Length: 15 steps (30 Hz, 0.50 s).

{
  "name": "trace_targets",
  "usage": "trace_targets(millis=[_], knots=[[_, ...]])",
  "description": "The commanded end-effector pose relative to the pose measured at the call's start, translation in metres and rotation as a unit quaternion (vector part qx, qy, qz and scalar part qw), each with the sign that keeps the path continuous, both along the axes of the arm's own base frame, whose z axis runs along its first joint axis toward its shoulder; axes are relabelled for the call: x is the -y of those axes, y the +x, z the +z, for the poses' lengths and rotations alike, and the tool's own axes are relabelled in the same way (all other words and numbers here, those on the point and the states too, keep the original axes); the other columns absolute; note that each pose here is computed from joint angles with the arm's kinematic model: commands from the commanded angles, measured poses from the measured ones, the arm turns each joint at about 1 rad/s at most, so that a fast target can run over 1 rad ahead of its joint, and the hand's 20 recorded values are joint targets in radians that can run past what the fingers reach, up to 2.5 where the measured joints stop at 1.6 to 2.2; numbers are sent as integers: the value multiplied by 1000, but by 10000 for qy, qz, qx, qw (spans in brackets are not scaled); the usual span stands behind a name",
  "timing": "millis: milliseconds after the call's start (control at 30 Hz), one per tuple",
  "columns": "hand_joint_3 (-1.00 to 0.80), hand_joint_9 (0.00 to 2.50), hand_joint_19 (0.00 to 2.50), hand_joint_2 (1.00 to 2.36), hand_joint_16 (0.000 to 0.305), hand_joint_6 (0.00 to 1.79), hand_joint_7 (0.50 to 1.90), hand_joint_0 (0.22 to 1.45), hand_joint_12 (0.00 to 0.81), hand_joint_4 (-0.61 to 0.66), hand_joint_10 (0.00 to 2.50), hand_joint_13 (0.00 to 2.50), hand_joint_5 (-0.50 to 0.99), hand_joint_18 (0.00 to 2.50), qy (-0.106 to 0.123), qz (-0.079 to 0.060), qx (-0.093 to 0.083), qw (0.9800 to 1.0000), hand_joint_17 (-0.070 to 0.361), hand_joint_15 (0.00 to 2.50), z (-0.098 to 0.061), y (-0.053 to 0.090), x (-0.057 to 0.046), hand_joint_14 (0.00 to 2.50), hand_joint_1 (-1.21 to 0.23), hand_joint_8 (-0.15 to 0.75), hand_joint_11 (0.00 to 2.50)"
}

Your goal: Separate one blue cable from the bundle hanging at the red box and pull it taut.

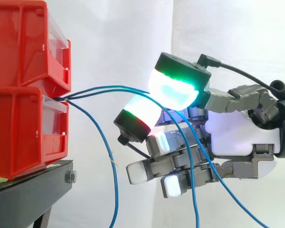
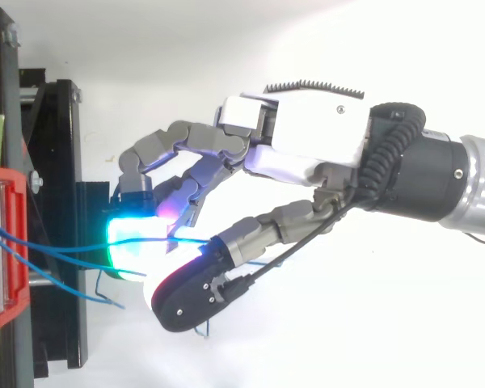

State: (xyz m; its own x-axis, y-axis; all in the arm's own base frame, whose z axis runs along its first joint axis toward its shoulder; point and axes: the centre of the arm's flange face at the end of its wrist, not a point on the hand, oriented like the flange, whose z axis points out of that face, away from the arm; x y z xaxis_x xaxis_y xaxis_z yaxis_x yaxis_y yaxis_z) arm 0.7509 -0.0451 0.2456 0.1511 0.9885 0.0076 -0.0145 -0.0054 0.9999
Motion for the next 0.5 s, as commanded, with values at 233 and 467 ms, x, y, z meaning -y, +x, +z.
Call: trace_targets(millis=[233,467], knots=[[-500,882,698,1000,43,841,1123,458,293,138,19,664,-178,764,-10,0,-11,10000,97,574,-1,0,0,17,-812,320,791],[-500,910,734,1000,32,778,1220,618,230,116,21,617,-146,628,-9,0,-3,10000,73,563,0,0,0,20,-440,278,751]])
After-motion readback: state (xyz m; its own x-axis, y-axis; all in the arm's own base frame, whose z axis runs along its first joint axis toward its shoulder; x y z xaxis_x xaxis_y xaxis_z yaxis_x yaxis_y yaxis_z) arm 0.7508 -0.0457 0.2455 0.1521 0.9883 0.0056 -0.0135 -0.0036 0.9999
